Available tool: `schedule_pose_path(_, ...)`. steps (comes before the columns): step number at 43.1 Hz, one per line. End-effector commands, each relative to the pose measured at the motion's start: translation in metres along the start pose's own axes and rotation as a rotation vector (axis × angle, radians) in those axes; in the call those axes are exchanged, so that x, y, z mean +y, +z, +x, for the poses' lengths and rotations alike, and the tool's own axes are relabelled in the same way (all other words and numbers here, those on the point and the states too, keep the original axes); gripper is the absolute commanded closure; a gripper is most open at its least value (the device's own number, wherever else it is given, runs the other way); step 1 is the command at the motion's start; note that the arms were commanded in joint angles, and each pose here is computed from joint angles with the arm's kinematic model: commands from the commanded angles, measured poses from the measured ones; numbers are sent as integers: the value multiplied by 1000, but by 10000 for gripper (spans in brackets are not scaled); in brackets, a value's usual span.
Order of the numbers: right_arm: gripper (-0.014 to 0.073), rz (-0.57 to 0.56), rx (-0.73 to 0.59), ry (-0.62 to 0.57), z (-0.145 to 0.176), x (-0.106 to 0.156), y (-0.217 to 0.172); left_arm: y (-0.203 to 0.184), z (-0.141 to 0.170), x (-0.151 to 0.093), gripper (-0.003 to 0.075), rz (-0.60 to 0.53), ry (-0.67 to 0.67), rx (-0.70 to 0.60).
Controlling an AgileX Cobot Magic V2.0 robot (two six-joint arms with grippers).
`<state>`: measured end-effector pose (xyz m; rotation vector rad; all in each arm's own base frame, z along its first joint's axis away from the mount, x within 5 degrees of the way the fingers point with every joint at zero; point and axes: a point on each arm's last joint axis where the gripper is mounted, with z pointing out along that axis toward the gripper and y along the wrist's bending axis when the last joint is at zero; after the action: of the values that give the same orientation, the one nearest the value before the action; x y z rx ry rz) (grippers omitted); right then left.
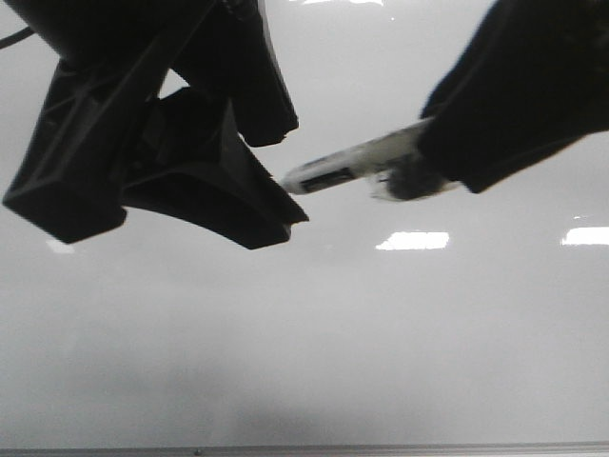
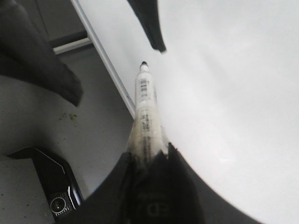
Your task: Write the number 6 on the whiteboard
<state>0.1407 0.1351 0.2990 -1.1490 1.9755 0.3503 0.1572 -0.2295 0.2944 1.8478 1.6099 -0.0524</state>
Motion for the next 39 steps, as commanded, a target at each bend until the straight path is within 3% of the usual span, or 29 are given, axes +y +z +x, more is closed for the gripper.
schedule_pose_path(1, 657, 97, -98, 35, 3, -11, -22, -18, -12, 10, 218, -74, -22, -102)
schedule_pose_path(6, 657, 175, -125, 76, 15, -18, -37, -18, -12, 10, 325, -74, -22, -102)
schedule_pose_path(15, 657, 226, -169, 89, 17, -20, -52, -18, -12, 9, 741, -60, -35, -97)
schedule_pose_path(21, 657, 227, -170, 89, 17, -20, -52, -20, -11, 7, 741, -39, -108, -131)
schedule_pose_path(28, 657, 257, -220, 86, 12, -24, -53, -33, 12, 7, 741, -68, -317, -215)
schedule_pose_path(39, 657, 317, -287, 108, -1, -40, -32, -77, 58, -34, 741, -219, -469, -434)
